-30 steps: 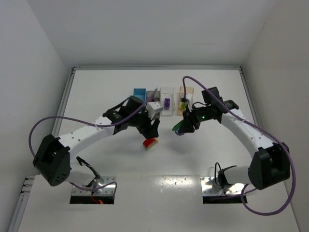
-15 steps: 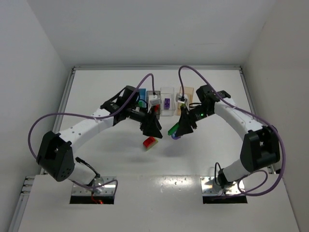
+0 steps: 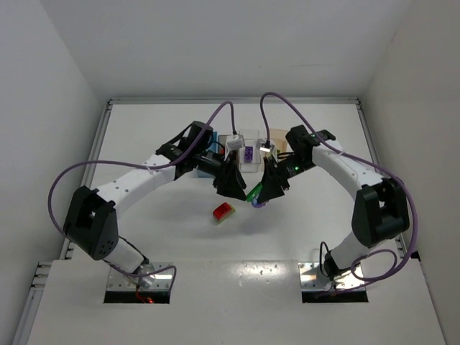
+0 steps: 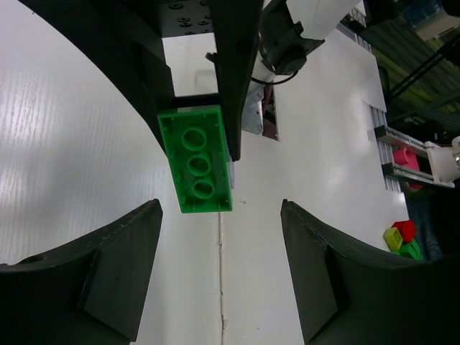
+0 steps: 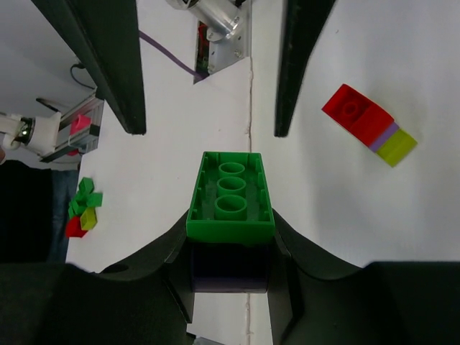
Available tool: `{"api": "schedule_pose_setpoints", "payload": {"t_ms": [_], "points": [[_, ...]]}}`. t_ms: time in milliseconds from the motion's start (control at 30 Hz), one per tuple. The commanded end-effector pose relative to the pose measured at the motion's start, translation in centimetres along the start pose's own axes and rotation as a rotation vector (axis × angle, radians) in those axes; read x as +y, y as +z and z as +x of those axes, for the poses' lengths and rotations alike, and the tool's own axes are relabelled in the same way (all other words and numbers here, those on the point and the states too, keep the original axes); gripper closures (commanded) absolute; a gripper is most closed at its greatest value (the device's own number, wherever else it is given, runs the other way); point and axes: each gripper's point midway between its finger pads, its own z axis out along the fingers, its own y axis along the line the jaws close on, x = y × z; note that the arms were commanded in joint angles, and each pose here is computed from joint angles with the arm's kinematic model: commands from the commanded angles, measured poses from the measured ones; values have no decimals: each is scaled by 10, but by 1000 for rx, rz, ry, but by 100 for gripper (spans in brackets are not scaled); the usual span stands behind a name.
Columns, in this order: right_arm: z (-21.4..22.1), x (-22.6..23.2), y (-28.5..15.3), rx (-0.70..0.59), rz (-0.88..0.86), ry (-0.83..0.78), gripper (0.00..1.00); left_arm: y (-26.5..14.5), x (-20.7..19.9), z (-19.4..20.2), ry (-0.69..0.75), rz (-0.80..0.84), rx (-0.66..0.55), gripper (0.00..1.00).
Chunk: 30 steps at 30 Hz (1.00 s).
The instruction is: Sort the legos into containers by color
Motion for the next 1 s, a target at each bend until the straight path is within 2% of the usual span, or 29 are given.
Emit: {"api": "schedule_pose_setpoints", "payload": {"t_ms": [0,167,400,533,600,967], "points": [[-26,11,1,-57,-49,-106,92,1,-1,-18,54,14,-31,27],[-27,14,3,-51,-56,-109,92,3,5,-20,54,-6,-36,27],[-30,18,7,-49,-75,-123,92,5,8,-22,40,-5,-45,32],[-29,18,10,-41,-84,-117,92,6,5,-25,35,24,-54,39],[-31,18,9,-43,-82,-125,92,7,6,-25,26,34,-53,45],[-32,12,12,-44,-94,-97,92,10,-2,-25,36,80,-57,46]]}}
